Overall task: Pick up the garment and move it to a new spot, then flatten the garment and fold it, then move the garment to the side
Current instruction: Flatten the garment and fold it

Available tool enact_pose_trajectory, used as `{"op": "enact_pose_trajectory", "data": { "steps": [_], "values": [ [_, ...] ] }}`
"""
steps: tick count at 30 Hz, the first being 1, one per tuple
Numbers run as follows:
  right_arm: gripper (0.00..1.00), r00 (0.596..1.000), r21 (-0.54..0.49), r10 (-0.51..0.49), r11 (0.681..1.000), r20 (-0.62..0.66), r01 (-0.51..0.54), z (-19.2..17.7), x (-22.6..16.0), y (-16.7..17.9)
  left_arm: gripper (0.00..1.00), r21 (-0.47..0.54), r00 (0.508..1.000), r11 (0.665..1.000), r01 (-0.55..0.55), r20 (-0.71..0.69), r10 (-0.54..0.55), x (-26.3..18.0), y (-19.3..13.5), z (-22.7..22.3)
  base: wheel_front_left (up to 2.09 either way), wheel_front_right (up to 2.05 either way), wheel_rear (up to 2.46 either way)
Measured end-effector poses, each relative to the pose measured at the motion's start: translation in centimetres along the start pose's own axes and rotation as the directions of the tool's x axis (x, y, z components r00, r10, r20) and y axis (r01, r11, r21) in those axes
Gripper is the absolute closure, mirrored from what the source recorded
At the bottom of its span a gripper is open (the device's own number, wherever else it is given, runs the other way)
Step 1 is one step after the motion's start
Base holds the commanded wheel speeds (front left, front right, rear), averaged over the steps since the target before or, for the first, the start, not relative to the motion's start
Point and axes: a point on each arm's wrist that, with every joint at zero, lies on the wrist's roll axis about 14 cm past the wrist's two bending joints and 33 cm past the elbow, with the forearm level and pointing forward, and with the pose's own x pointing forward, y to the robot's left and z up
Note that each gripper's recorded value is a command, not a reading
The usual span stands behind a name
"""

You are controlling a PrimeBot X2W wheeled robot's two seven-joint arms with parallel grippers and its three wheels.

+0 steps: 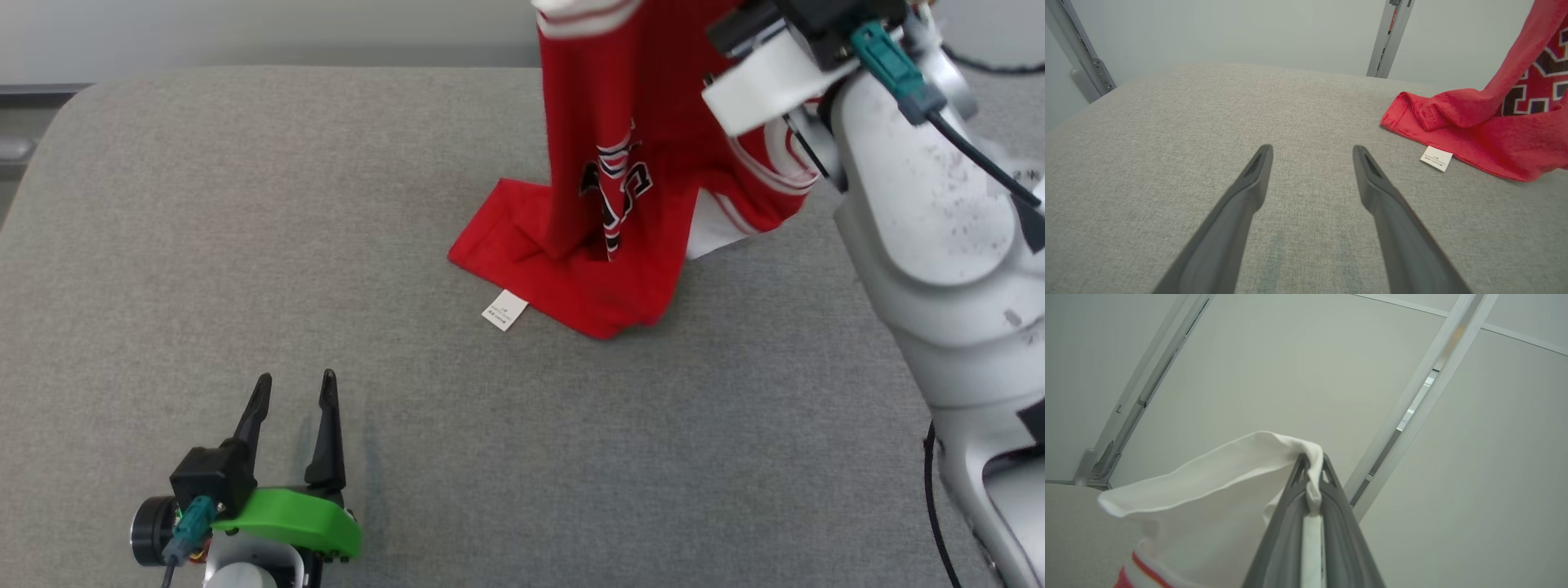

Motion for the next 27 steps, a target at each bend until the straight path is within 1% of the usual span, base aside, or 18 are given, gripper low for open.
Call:
{"op": "enact_pose_trajectory", "data": {
  "steps": [3,6,8,10,13,15,17,19,22,24,25,27],
  "values": [
    [1.0,0.993,-0.066,0.069,0.996,0.096,-0.063,3.7,3.8,0.8,0.0,-0.006,1.0,1.0,-0.017,0.006,0.017,-0.7,0.4,0.2,0.0,0.0,0.0],
    [1.0,0.974,-0.119,0.102,0.99,0.203,-0.079,8.1,7.0,0.8,0.0,-0.011,0.999,0.999,-0.042,0.004,0.042,-1.4,1.1,0.2,0.0,0.0,0.0],
    [1.0,0.957,-0.141,0.12,0.986,0.264,-0.085,10.5,8.3,1.1,0.0,-0.013,0.998,0.998,-0.057,0.002,0.057,-1.8,1.4,0.1,0.0,0.0,0.0],
    [1.0,0.943,-0.164,0.145,0.982,0.3,-0.099,11.9,9.1,1.7,0.0,-0.013,0.997,0.997,-0.079,-0.001,0.079,-2.2,2.0,0.0,0.0,0.0,0.0],
    [1.0,0.947,-0.151,0.119,0.986,0.3,-0.076,11.5,9.5,0.7,0.0,-0.014,0.995,0.995,-0.103,-0.006,0.103,-2.6,2.7,-0.1,0.0,0.0,0.0],
    [1.0,0.957,-0.147,0.106,0.987,0.27,-0.068,10.0,9.2,0.1,0.0,-0.013,0.994,0.993,-0.113,-0.01,0.113,-2.7,2.9,-0.2,0.0,0.0,0.0],
    [1.0,0.976,-0.117,0.101,0.99,0.195,-0.079,6.7,7.9,0.1,0.0,-0.014,0.994,0.994,-0.112,-0.013,0.112,-2.5,2.9,-0.3,0.0,0.0,0.0],
    [1.0,0.991,-0.079,0.079,0.994,0.113,-0.07,3.2,6.0,-0.4,0.0,-0.014,0.994,0.994,-0.109,-0.014,0.109,-2.3,2.7,-0.4,0.0,0.0,0.0],
    [1.0,0.998,-0.022,0.05,0.998,-0.034,-0.051,-2.3,1.4,-0.8,0.0,-0.01,0.995,0.995,-0.098,-0.016,0.098,-1.8,2.4,-0.4,0.0,0.0,0.0],
    [1.0,0.986,0.034,0.027,0.999,-0.164,-0.022,-6.6,-3.3,-0.6,0.0,-0.005,0.996,0.996,-0.088,-0.016,0.087,-1.5,2.2,-0.5,0.0,0.0,0.0],
    [1.0,0.976,0.05,0.009,0.999,-0.219,0.002,-8.2,-5.4,-0.8,0.0,-0.002,0.996,0.997,-0.083,-0.016,0.083,-1.4,2.1,-0.5,0.0,0.0,0.0],
    [1.0,0.933,0.083,-0.03,0.995,-0.358,0.064,-11.7,-11.2,-0.9,0.0,0.008,0.997,0.997,-0.071,-0.016,0.071,-1.0,1.8,-0.5,0.0,0.0,0.0]
  ]
}}
